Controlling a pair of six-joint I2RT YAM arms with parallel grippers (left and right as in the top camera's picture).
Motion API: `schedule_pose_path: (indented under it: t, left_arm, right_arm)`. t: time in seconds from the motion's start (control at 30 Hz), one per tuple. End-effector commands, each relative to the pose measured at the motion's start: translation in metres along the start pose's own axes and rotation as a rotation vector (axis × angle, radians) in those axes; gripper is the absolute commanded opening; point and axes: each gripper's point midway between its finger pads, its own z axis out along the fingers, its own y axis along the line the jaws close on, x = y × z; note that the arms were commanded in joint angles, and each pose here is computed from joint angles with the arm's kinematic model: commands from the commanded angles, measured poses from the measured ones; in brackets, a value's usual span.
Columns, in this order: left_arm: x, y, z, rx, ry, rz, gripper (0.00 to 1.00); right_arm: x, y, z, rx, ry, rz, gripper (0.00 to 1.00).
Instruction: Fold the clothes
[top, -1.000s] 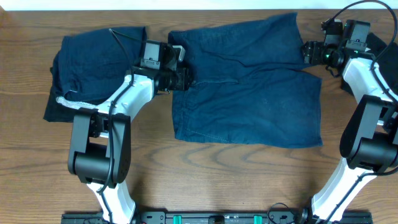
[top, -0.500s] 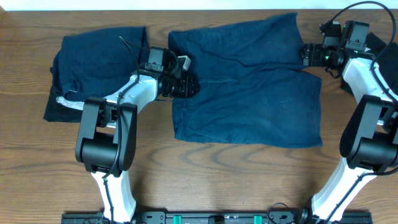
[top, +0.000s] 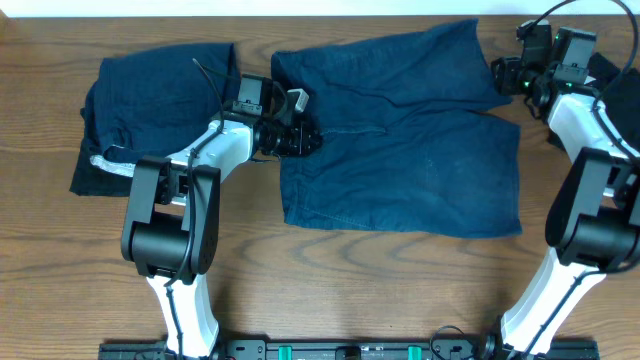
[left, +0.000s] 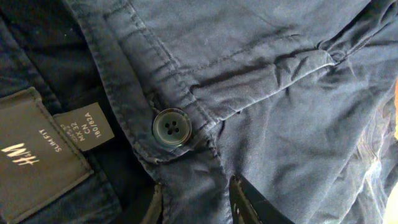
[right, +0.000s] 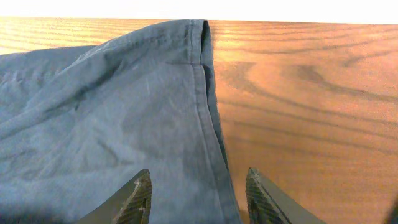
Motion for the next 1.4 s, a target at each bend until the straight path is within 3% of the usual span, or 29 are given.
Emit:
schedule_pose_path:
  t: [0.0, 0.2, 0.3, 0.67, 0.87, 1.0, 1.37]
  left_arm:
    - [0.0, -0.005, -0.001, 0.021, 0.003, 0.013, 0.32]
    - [0.0, -0.005, -0.001, 0.021, 0.003, 0.013, 0.32]
    - [0.0, -0.005, -0.001, 0.021, 0.003, 0.013, 0.33]
    - [0.0, -0.005, -0.001, 0.021, 0.003, 0.013, 0.3]
    - [-0.005, -0.011, -0.007, 0.024, -0.015, 0.026, 0.06]
    - [-0.011, -0.016, -0.017, 0.006, -0.04, 0.041, 0.06]
    - [0.0, 0.016, -0.032, -0.218, -0.008, -0.003, 0.06]
  right_arm:
    - [0.011, 0.016, 0.024, -0.081, -0.004, -0.003, 0.45]
    - [0.018, 0.014, 0.055, -0.106, -0.073, 0.047, 0.26]
    - [0.029, 0.015, 0.068, -0.111, -0.074, 0.043, 0.22]
    - [0.077, 0.017, 0.093, -0.118, 0.024, 0.073, 0.2]
    - [0.082, 0.016, 0.093, -0.115, 0.043, 0.08, 0.19]
    - [0.085, 0.016, 0.093, -0.113, 0.057, 0.085, 0.19]
    - [0.101, -0.005, 0.092, 0.005, 0.12, 0.092, 0.17]
